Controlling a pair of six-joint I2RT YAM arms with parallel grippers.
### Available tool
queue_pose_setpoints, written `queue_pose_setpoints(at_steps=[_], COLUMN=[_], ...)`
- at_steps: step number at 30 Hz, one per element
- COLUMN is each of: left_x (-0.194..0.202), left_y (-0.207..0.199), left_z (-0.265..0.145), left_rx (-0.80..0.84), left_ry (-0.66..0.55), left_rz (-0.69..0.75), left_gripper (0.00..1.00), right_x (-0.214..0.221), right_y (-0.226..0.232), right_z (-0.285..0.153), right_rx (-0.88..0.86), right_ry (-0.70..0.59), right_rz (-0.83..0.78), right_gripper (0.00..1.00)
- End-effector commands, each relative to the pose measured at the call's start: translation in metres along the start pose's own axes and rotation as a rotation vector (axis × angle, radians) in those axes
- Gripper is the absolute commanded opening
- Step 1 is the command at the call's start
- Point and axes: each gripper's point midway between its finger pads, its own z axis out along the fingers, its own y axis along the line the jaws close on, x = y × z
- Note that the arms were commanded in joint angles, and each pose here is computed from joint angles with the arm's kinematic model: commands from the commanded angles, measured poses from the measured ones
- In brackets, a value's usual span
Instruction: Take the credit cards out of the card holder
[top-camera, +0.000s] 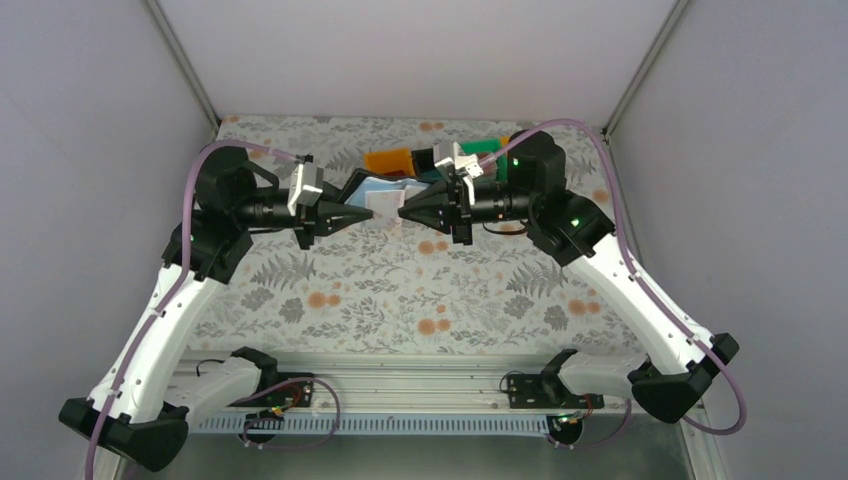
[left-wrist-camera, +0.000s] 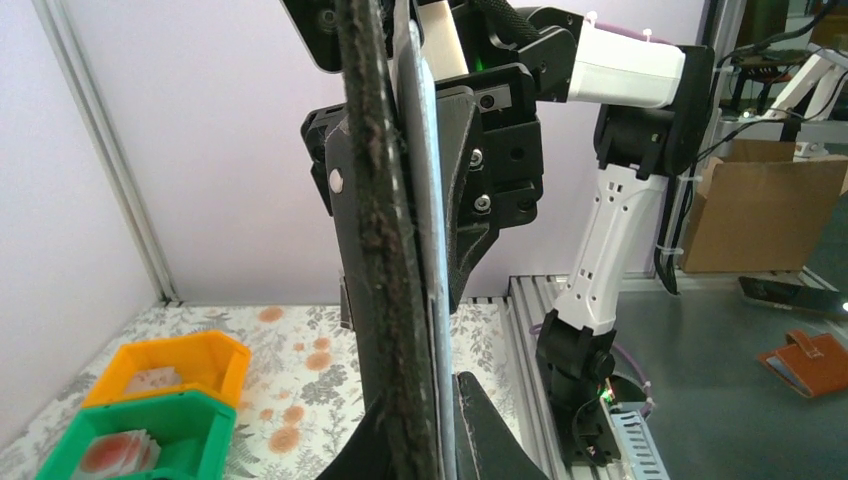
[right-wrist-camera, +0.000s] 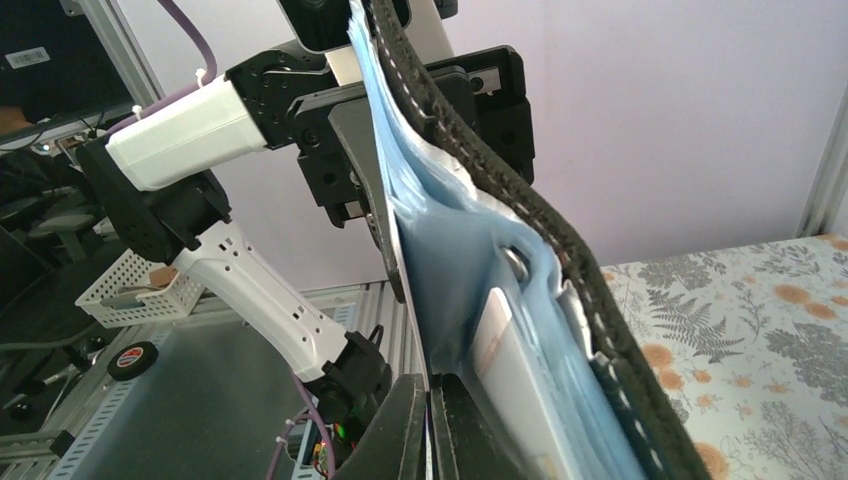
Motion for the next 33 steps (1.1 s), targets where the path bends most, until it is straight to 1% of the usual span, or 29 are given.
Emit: queue_pose_setpoints(at_steps=[1, 5, 8, 10, 11, 12, 13, 17, 22, 27, 30, 33], left_x=[-0.011, -0.014, -0.014, -0.014, -0.014, -0.014, -0.014, -0.017, -0.019, -0.006, -0.007, -0.007], left_y=[-0.013, -0.012, -0.012, -0.012, -0.012, -0.013, -0.013, -0.009, 0.009, 0.006, 0.001, 0.003], left_z=[-0.005, -0.005, -0.005, -0.005, -0.005, -0.005, -0.005, -0.005, -0.007, -0.004, -0.003, -0.003], left_rx=[0.022, 0.016, 0.016, 0.018, 0.021, 0.023, 0.022, -0.003, -0.105, -0.065, -0.033, -0.040], left_ry=[-0.033, -0.039, -0.040, -0.043, -0.045, -0.046, -0.047, -0.051, -0.058, -0.059, -0.062, -0.061], left_rz=[0.042, 0.032, 0.021, 0.013, 0.011, 0.012, 0.012, -0.003, -0.033, -0.070, -0.062, -0.069], left_gripper=[0.07, 0.07, 0.11, 0.11, 0.09, 0.03, 0.03, 0.02, 0.02, 0.02, 0.02, 0.02], right_x=[-0.009, -0.007, -0.008, -0.011, -0.013, -0.014, -0.016, -0.017, -0.006, -0.010, -0.018, -0.019], right_y=[-0.008, -0.011, -0.010, -0.007, -0.006, -0.005, -0.004, -0.004, -0.015, -0.011, -0.012, -0.013], right_z=[-0.020, -0.024, -0.027, -0.027, -0.026, -0.025, -0.023, -0.022, -0.027, -0.017, -0.014, -0.013], right_rx=[0.097, 0.128, 0.137, 0.124, 0.114, 0.097, 0.084, 0.074, 0.134, 0.045, 0.029, 0.022], right_ry=[-0.005, 0.008, 0.009, 0.002, -0.001, -0.004, -0.007, -0.008, 0.006, -0.007, -0.024, -0.019], right_rz=[-0.013, -0.010, -0.010, -0.011, -0.012, -0.009, -0.010, -0.023, -0.008, 0.021, 0.002, -0.003], right_gripper=[0.04, 0.04, 0.04, 0.04, 0.04, 0.04, 0.04, 0.04, 0.04, 0.04, 0.04, 0.04])
